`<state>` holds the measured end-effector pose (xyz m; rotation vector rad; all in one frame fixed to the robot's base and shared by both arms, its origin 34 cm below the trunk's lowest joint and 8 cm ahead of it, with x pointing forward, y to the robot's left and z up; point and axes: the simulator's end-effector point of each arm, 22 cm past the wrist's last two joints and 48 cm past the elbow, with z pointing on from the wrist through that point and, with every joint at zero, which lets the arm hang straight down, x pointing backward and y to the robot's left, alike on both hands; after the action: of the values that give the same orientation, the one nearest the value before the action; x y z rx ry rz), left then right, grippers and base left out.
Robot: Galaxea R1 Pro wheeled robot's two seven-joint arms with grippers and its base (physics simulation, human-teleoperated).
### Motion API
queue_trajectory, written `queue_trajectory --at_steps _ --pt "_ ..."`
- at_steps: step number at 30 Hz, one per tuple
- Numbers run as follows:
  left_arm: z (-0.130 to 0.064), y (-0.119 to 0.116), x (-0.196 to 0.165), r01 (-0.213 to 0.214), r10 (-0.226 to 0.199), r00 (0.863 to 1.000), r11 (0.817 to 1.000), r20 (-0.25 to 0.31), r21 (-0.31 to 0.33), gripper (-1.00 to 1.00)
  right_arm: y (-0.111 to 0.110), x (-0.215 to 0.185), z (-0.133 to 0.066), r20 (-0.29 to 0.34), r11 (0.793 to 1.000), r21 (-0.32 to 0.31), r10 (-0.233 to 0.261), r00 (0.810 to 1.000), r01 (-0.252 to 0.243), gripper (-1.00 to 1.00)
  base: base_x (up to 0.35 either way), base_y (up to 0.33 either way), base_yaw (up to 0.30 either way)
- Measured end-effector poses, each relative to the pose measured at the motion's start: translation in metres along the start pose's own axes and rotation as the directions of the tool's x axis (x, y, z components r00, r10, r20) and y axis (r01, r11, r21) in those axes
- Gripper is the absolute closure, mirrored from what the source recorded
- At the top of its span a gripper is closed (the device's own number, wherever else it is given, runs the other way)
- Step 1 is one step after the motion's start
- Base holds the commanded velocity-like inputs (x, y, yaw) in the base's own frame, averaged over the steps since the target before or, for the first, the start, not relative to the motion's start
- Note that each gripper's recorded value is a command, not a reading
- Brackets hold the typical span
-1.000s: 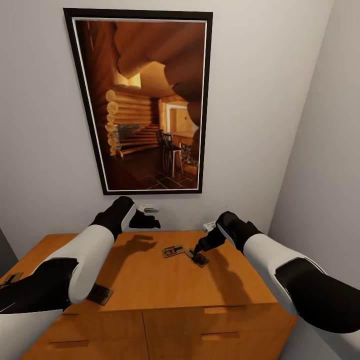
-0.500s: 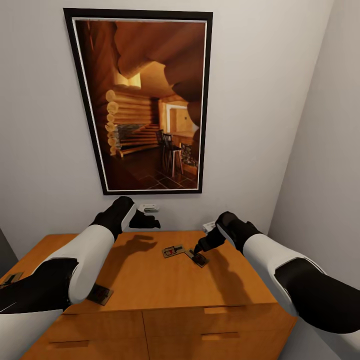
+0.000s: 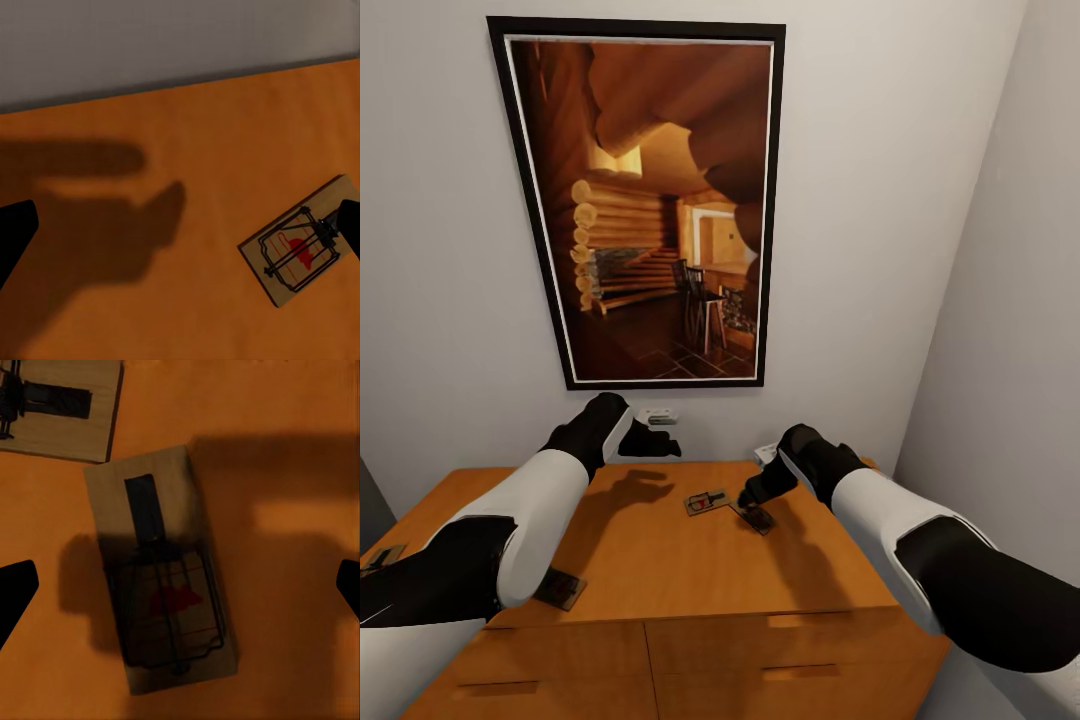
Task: Take the four mousetraps from the cabinet in the bathroom and place them on the bathroom floor. Make sure all four end up on the same floor surface, and ensure that at least two of them are either under or directly next to the same bathroom sink.
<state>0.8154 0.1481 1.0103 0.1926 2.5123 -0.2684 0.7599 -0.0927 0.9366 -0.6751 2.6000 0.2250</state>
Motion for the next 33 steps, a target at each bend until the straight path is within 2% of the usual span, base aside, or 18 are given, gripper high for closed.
queue_trajectory --at_steps 6,33 --pt "0.0000 -0.0002 0.0000 0.000 0.000 1.000 1.000 0.000 0.001 -1.00 -0.0012 -0.0030 0.0009 0.004 0.999 0.037 -0.003 1.000 0.003 -1.00 0.000 0.000 0.000" --pt "0.0000 -0.0001 0.0000 0.000 0.000 1.000 1.000 0.000 0.001 -1.00 0.0006 0.0042 0.0067 -0.010 0.999 0.034 0.003 1.000 -0.003 -1.00 0.000 0.000 0.000"
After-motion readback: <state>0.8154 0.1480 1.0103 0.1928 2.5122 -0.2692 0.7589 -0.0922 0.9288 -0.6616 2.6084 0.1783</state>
